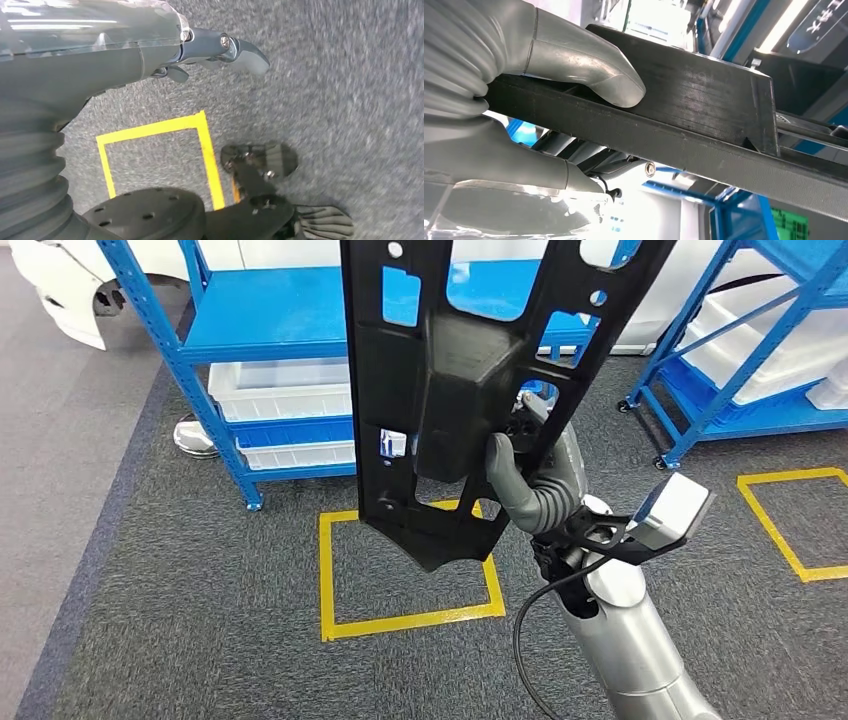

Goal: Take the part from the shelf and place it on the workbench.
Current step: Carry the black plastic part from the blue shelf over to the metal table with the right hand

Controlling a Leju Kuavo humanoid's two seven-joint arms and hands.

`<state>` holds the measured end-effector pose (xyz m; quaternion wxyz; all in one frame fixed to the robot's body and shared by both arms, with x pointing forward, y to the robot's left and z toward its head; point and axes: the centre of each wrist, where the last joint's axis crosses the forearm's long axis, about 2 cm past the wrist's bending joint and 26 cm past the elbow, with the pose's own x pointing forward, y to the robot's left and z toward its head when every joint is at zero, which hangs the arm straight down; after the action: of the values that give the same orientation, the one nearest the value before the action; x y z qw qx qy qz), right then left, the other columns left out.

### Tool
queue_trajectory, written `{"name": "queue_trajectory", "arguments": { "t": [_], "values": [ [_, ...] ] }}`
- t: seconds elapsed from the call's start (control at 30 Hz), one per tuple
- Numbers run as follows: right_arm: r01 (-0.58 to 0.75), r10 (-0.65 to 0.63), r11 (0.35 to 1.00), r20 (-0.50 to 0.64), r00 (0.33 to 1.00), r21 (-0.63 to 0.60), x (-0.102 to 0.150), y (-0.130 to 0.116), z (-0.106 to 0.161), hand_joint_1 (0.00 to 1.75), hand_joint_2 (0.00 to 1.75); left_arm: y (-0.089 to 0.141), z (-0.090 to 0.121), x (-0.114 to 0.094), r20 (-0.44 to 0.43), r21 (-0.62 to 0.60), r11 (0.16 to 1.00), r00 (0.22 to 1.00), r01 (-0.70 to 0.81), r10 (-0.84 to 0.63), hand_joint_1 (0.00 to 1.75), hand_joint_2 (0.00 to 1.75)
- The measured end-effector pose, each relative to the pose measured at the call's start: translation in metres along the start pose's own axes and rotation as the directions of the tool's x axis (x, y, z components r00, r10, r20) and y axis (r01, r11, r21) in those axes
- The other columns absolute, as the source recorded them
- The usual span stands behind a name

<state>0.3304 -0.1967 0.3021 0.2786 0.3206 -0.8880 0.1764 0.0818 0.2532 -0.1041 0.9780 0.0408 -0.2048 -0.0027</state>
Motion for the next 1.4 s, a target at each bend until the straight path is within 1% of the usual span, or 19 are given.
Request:
{"name": "queue_trajectory", "arguments": {
  "t": [0.13,0.4,0.6,1.4],
  "values": [
    [0.002,-0.003,1.000,-0.014,1.000,-0.006,-0.001,0.000,0.006,1.75,1.75,0.000,0.000,0.000,0.001,-0.002,1.000,1.000,0.002,-0.002,0.00,1.75],
    [-0.005,0.005,1.000,-0.003,1.000,0.003,0.002,-0.003,0.007,1.75,1.75,-0.002,-0.001,0.007,0.014,-0.007,1.000,1.000,0.001,-0.001,0.00,1.75],
    [0.002,-0.002,1.000,-0.005,1.000,0.011,0.001,-0.003,0.009,1.75,1.75,-0.002,-0.001,0.004,0.007,-0.007,1.000,1.000,-0.002,0.002,0.00,1.75],
    [0.001,-0.001,1.000,0.000,1.000,0.019,0.003,-0.002,0.010,1.75,1.75,-0.004,-0.001,0.006,0.015,-0.007,1.000,1.000,-0.003,0.003,0.00,1.75]
  ]
}}
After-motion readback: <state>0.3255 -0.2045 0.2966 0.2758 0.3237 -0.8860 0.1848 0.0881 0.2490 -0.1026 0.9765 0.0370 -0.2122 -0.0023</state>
